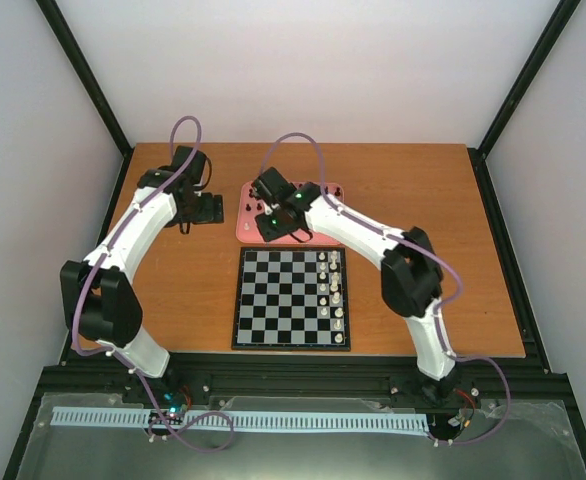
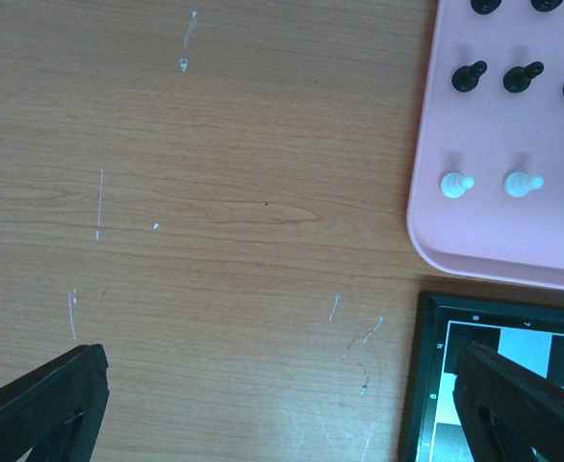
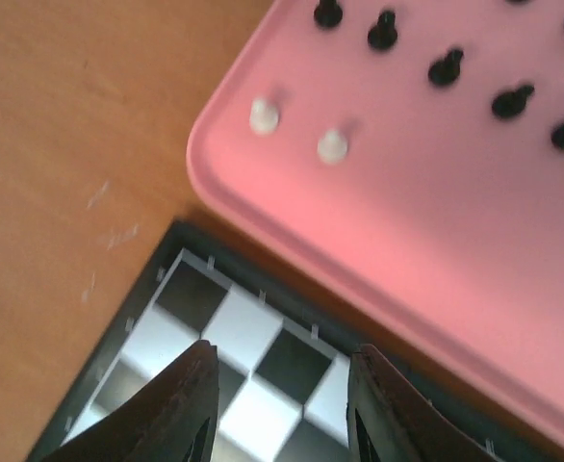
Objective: Set up the chess pieces on the board
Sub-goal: Pick up the chess piece from the storage box.
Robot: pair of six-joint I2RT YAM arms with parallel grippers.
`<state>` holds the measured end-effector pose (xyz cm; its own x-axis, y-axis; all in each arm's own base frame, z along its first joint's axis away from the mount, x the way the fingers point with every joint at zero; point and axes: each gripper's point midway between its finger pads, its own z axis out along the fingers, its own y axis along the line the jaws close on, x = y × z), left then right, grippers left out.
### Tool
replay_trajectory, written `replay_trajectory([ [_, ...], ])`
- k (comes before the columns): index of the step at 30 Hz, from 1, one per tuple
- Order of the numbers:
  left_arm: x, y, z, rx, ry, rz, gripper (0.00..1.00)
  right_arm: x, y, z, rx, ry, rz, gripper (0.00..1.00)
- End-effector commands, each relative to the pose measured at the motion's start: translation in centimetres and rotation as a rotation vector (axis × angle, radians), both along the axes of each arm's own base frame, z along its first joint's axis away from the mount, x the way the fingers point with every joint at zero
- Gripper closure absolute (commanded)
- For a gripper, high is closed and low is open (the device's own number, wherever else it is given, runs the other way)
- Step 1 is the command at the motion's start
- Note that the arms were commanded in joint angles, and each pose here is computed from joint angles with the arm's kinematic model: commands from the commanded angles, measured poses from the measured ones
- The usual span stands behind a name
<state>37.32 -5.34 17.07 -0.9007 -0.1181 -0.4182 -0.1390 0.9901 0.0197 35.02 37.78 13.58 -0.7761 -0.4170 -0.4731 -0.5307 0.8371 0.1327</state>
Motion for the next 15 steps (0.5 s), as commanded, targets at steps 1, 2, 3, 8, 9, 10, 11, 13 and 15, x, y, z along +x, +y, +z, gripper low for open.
replay_trajectory([
  [1, 0.2, -0.2, 2.7, -0.016, -0.062, 0.001, 0.00, 3.9, 1.6, -2.1, -0.018, -0.020, -0.018, 0.57],
  [2, 0.2, -0.3, 2.8, -0.018, -0.063, 0.000, 0.00, 4.5, 2.0, -2.9, -0.014, -0.012, -0.022, 0.57],
  [3, 0.1, -0.3, 2.8, -0.022, -0.062, 0.000, 0.00, 5.1, 2.3, -3.5, -0.009, -0.006, -0.024, 0.57],
  [8, -0.2, -0.2, 2.6, -0.018, -0.062, -0.003, 0.00, 7.6, 3.3, -6.2, 0.012, 0.025, -0.008, 0.58],
  [9, -0.2, -0.1, 2.5, -0.015, -0.060, -0.001, 0.00, 8.0, 3.5, -6.3, 0.018, 0.024, -0.007, 0.58],
  [10, -0.2, -0.1, 2.5, -0.015, -0.060, -0.001, 0.00, 8.3, 3.6, -6.6, 0.021, 0.027, -0.001, 0.58],
  [11, -0.2, -0.1, 2.4, -0.014, -0.058, -0.001, 0.00, 8.6, 3.6, -7.0, 0.020, 0.029, 0.004, 0.58],
  [13, -0.1, -0.1, 2.3, -0.014, -0.056, -0.002, 0.00, 8.9, 3.6, -7.6, 0.009, 0.030, 0.005, 0.58],
  [15, 0.0, -0.2, 2.1, -0.015, -0.052, -0.002, 0.00, 9.1, 3.5, -8.2, 0.002, 0.032, 0.008, 0.58],
])
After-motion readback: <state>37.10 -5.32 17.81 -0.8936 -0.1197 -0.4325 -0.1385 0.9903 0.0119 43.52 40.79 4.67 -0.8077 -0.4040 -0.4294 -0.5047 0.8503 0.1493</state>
